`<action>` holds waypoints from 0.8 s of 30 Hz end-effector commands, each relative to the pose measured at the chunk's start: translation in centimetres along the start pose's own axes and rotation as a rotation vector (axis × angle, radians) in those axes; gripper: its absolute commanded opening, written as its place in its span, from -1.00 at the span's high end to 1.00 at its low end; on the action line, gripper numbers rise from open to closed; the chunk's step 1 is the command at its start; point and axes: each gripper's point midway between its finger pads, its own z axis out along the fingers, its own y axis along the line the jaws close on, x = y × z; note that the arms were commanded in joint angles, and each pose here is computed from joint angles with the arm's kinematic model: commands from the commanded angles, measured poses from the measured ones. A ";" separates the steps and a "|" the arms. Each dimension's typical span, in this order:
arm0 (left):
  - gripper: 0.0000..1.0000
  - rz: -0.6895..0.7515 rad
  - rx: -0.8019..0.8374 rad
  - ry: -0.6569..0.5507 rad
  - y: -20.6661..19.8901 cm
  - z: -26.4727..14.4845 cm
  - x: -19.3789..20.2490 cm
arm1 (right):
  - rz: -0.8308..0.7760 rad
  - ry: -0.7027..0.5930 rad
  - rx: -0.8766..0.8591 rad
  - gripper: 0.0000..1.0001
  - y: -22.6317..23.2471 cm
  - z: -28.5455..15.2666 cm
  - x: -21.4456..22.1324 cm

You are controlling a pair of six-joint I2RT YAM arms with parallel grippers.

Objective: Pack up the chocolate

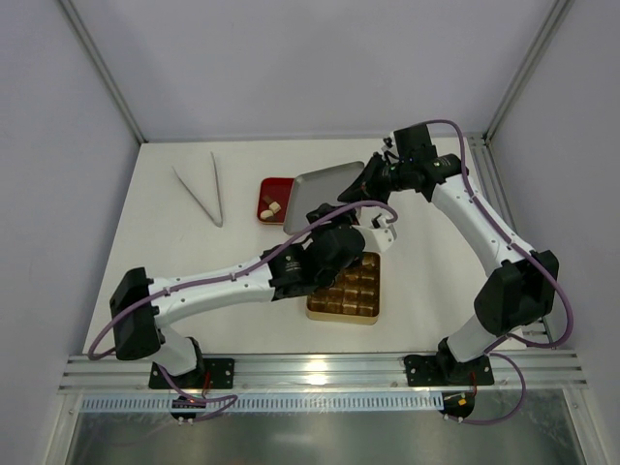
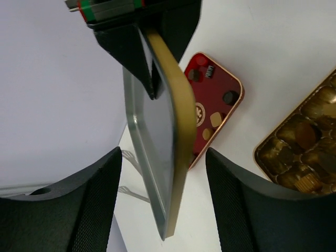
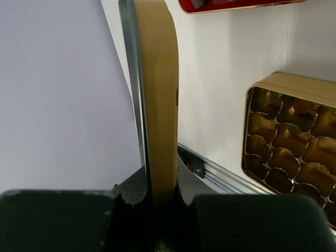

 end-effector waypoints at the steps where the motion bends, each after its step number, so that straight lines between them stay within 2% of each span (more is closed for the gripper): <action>1: -0.26 -0.073 -0.099 -0.054 3.2 0.1 -1.5 | -0.043 0.004 -0.067 0.92 1.9 -1.7 0.7; 9: 0.31 -0.066 -0.102 -0.061 3.1 0.6 -0.9 | -0.041 0.018 -0.082 0.92 2.0 -1.9 1.1; 10: 0.54 -0.062 -0.103 -0.060 3.1 0.6 -0.8 | -0.041 0.021 -0.087 0.92 2.1 -1.9 1.1; 13: 0.94 -0.065 -0.118 -0.063 3.3 0.7 -1.0 | -0.049 0.026 -0.106 0.92 2.3 -1.9 1.2; 16: 1.00 -0.084 -0.124 -0.083 3.8 0.5 -1.5 | -0.062 0.006 -0.126 0.85 2.7 -2.2 1.1; 17: 1.00 -0.093 -0.125 -0.092 4.0 0.4 -1.8 | -0.072 -0.002 -0.126 0.77 2.8 -2.3 1.0; 18: 0.99 -0.105 -0.125 -0.099 4.2 0.3 -1.9 | -0.081 -0.018 -0.118 0.52 2.7 -2.3 0.8; 20: 1.00 -0.126 -0.120 -0.118 4.5 0.0 -2.4 | -0.092 -0.046 -0.106 0.20 2.5 -2.5 0.4; 21: 1.00 -0.137 -0.114 -0.121 4.6 -0.1 -2.5 | -0.108 -0.067 -0.113 -0.11 2.6 -2.9 0.2; 23: 1.00 -0.161 -0.096 -0.141 4.9 -0.5 -3.0 | -0.122 -0.128 -0.112 -0.46 2.5 -3.5 -0.7; 24: 1.00 -0.173 -0.085 -0.149 5.0 -0.7 -3.2 | -0.129 -0.153 -0.114 -0.53 2.5 -3.7 -1.1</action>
